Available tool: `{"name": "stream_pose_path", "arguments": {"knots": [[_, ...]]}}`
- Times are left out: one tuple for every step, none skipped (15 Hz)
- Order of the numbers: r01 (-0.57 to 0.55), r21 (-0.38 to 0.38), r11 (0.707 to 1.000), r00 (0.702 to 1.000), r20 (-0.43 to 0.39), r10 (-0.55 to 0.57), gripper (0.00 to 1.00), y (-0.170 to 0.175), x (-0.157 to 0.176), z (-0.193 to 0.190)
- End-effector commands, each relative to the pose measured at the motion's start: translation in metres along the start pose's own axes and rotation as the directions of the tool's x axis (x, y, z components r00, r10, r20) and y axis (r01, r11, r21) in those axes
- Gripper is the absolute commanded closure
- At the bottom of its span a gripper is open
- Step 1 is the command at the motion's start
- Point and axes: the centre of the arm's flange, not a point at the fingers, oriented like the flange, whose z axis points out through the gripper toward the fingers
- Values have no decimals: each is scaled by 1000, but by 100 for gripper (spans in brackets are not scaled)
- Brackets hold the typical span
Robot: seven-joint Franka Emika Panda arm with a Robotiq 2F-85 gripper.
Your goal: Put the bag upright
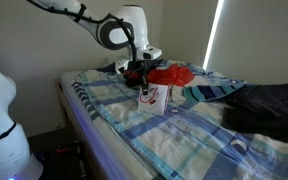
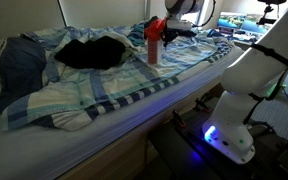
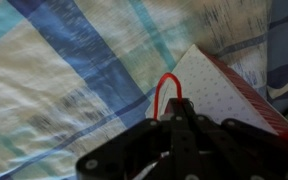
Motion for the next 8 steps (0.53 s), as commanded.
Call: {"name": "stream_pose_path", "arguments": {"knots": [[-43, -7, 999, 999, 6, 43, 99, 1, -13, -3], [-42, -7, 999, 999, 7, 42, 99, 2, -14, -2], [-49, -7, 999, 999, 5, 49, 99, 2, -15, -3], [-54, -7, 999, 999, 3, 54, 99, 1, -15, -4], [-50, -6, 999, 999, -3, 50, 99, 1, -17, -6], [-49, -8, 999, 999, -9, 48, 99, 0, -18, -10], [-47, -6, 999, 999, -18, 47, 72, 0, -19, -14], [-47, -16, 999, 999, -28, 47, 71, 1, -21, -19]]}}
